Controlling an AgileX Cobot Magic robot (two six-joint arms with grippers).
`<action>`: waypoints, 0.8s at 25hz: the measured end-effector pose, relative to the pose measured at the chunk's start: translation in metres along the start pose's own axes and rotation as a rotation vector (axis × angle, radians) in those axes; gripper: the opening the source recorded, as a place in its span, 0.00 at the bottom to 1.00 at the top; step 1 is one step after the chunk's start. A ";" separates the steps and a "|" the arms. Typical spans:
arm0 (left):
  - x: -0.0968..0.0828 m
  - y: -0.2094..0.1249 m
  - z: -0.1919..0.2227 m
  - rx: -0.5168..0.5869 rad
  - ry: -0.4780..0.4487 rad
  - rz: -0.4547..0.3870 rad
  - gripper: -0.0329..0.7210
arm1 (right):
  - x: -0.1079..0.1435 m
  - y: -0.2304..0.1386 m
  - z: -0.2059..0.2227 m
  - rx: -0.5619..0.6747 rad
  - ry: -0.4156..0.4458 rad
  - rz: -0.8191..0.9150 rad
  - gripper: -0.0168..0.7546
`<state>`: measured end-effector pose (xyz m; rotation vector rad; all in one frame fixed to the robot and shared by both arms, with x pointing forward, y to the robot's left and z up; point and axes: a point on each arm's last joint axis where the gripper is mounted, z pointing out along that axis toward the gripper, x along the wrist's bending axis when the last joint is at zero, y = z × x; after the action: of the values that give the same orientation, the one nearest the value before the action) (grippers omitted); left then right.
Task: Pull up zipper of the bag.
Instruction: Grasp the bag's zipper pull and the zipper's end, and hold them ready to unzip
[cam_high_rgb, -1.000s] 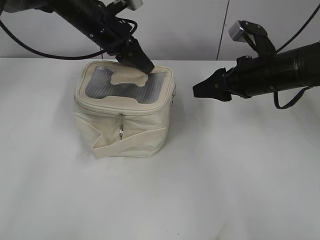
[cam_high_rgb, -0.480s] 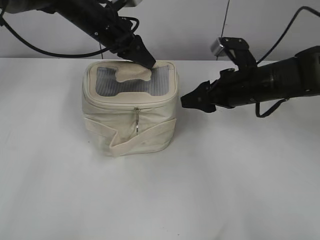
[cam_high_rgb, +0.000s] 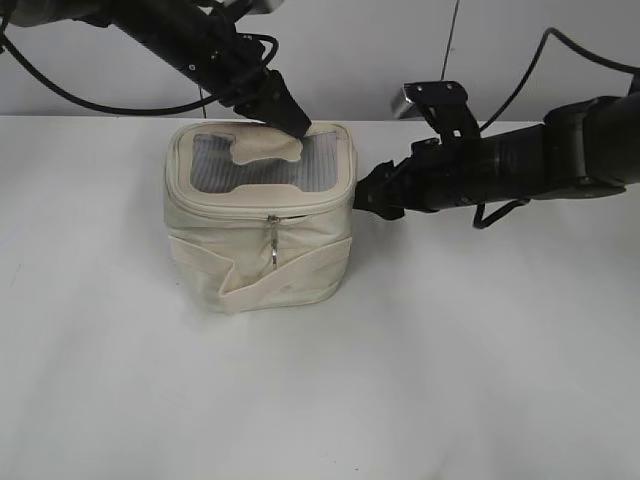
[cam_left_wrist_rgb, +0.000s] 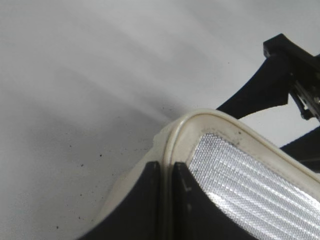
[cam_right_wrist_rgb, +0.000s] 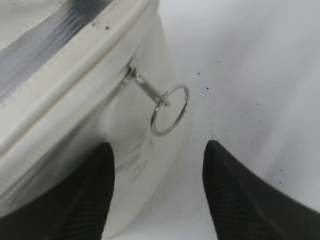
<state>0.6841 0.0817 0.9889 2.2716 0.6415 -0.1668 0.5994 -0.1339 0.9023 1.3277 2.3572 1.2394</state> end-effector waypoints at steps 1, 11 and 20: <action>0.000 0.000 0.000 0.000 -0.001 0.000 0.09 | -0.001 0.001 0.003 -0.001 0.000 -0.001 0.60; 0.000 -0.001 0.000 0.004 0.001 0.001 0.09 | -0.002 0.014 0.027 -0.014 -0.019 -0.023 0.32; 0.000 0.000 0.000 0.003 0.000 0.001 0.09 | 0.003 0.004 0.007 0.019 -0.088 0.035 0.03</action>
<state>0.6840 0.0818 0.9887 2.2749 0.6401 -0.1676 0.6033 -0.1267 0.9015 1.4046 2.3013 1.1456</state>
